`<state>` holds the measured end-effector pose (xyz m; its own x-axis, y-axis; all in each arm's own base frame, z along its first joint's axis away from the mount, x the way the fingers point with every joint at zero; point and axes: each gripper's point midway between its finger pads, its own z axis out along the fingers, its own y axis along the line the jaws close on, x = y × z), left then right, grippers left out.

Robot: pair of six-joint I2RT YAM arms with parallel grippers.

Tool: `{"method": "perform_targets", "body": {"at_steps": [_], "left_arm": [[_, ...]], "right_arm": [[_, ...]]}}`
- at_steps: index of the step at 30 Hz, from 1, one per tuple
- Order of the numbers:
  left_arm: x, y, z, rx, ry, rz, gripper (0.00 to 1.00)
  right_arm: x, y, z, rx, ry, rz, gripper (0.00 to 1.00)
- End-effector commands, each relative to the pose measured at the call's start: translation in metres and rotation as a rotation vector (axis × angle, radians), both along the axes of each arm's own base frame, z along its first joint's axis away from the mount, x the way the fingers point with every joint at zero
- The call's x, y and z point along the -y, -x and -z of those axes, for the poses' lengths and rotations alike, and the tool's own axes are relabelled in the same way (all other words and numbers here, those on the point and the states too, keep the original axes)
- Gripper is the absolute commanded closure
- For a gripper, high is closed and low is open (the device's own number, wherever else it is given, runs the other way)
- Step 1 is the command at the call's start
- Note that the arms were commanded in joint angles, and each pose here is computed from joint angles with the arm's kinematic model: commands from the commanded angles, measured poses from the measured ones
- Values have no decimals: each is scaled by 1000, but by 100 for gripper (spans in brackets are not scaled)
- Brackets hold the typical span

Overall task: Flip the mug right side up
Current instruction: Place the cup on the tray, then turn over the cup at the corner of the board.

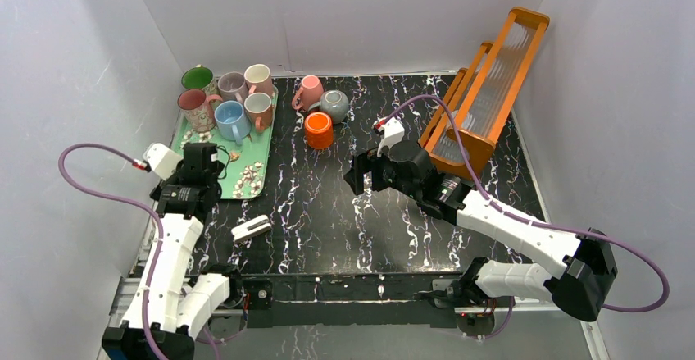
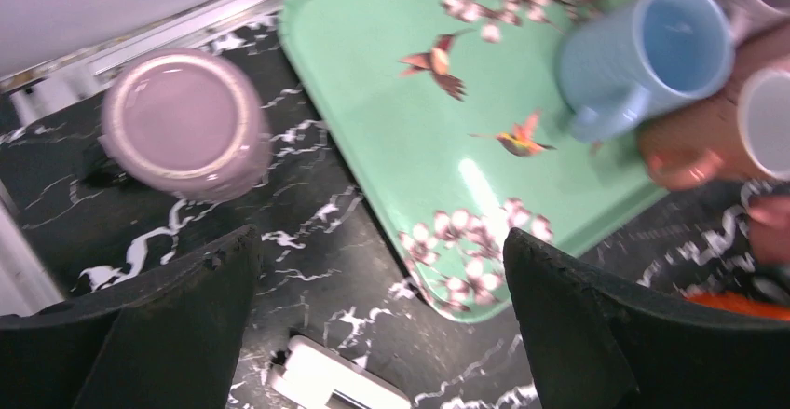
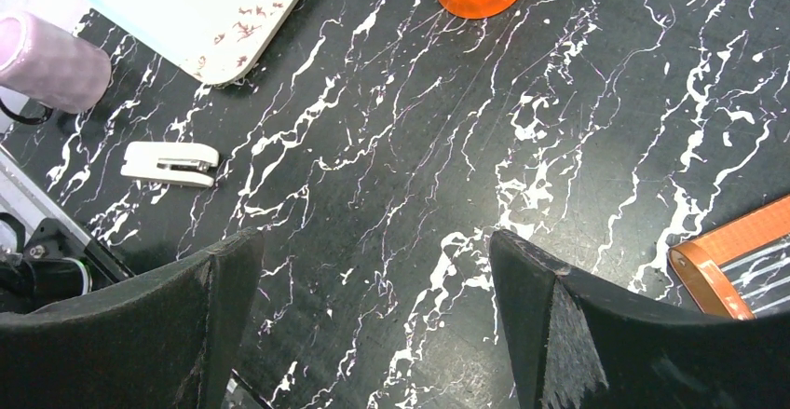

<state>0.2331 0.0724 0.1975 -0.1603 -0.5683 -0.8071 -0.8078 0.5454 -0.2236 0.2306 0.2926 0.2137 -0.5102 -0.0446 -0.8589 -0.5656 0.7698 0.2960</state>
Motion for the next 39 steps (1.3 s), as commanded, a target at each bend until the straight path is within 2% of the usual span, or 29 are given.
{"method": "perform_targets", "body": {"at_steps": [1, 7, 17, 23, 31, 39], "left_arm": [[-36, 35, 13, 6, -29, -270, 2], [-55, 52, 22, 70, 47, -475, 2], [-88, 87, 15, 266, 36, -818, 9], [-99, 92, 8, 357, 56, -912, 12], [-114, 102, 35, 300, 109, -1025, 12], [-122, 125, 90, 223, 348, -1149, 12]], "right_arm": [[-8, 1, -24, 39, -52, -31, 1], [-8, 3, -24, 32, -48, -41, 1], [-13, 7, -30, 16, -57, -73, 1], [-17, 10, -28, 0, -59, -92, 1], [-15, 11, -30, -3, -55, -90, 1], [-16, 12, -30, -4, -54, -96, 1]]}}
